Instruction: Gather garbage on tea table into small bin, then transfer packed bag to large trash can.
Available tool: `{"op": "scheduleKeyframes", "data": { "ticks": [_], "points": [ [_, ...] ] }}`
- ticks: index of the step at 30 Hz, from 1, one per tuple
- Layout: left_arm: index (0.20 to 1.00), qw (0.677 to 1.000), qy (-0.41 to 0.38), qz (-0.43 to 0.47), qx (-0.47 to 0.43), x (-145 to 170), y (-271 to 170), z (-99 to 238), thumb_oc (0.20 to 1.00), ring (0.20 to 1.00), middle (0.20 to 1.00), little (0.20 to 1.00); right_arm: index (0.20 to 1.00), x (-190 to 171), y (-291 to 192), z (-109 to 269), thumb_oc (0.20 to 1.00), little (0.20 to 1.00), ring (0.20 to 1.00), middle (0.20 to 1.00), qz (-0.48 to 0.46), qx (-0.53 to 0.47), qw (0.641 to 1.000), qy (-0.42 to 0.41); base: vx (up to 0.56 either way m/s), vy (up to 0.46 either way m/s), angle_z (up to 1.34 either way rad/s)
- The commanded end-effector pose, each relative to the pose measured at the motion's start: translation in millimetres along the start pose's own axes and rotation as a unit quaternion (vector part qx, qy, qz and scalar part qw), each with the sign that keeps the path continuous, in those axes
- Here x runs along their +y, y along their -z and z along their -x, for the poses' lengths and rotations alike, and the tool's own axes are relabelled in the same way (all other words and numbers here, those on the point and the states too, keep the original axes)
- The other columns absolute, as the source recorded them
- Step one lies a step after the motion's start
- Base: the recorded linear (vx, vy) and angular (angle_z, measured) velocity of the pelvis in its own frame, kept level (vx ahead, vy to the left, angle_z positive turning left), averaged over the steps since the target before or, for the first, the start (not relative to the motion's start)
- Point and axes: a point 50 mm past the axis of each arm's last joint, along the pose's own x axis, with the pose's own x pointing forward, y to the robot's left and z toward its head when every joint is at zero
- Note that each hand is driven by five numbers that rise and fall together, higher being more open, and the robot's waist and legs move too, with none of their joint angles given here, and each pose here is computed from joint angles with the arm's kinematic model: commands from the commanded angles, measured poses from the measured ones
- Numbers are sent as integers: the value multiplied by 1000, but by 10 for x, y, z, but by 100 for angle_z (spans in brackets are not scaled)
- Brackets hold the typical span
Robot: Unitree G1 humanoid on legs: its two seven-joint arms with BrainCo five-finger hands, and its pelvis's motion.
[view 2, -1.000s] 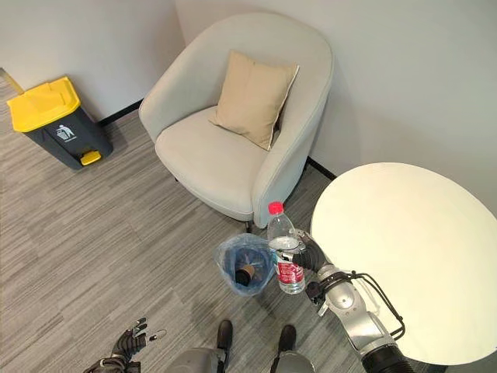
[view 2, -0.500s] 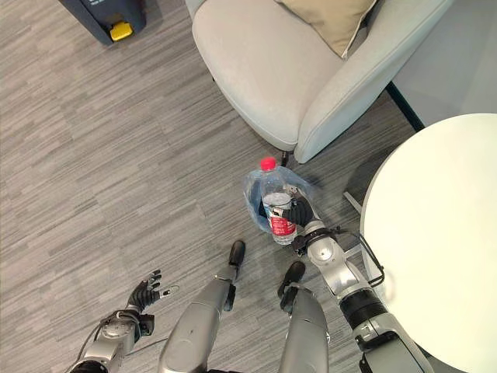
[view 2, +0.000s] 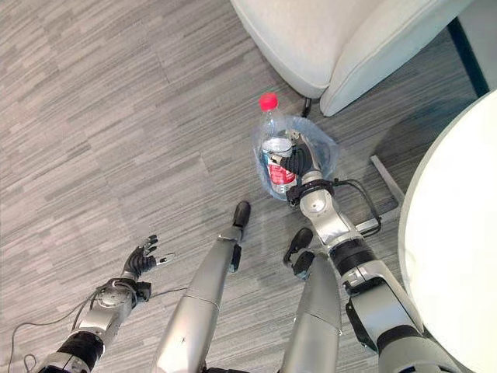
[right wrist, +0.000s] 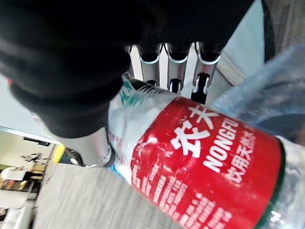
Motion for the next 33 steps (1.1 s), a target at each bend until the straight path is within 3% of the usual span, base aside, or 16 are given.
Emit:
{"op": "scheduleKeyframes", "data": {
  "ticks": [1,10,11,12,13,22,27,33],
  "points": [
    [1000,1000,-3,8,20,18,185,109,1000,1000,1000,1000,200,-106,89,36,200,200,200,200,1,5,1000,27,-1,-15,9],
    [1000,1000,12,1,-13,-20,35,78,1000,1000,1000,1000,200,-553,-76,-353,200,200,200,200,67,17,994,89,2,-2,7],
    [1000,1000,12,1,-13,-21,33,77,1000,1000,1000,1000,260,-554,-79,-356,260,260,260,260,67,16,994,89,-14,2,5],
    [1000,1000,17,1,-19,-49,7,69,1000,1000,1000,1000,865,-617,-86,-396,865,865,865,865,67,23,993,100,-12,-5,4],
    [1000,1000,19,1,-20,-56,0,66,1000,1000,1000,1000,1000,-659,-69,-409,1000,1000,1000,1000,59,33,992,109,-17,-5,5],
    [1000,1000,19,-1,-14,-83,16,58,1000,1000,1000,1000,1000,-509,282,-247,1000,1000,1000,1000,81,92,989,78,-1,-11,7],
    [1000,1000,9,0,-7,-51,54,68,1000,1000,1000,1000,1000,-406,227,-208,1000,1000,1000,1000,120,57,990,47,-2,-5,-3],
    [1000,1000,0,-1,-4,-24,87,81,1000,1000,1000,1000,1000,-259,186,-102,1000,1000,1000,1000,229,-5,973,-8,-9,-30,-8]
  ]
}}
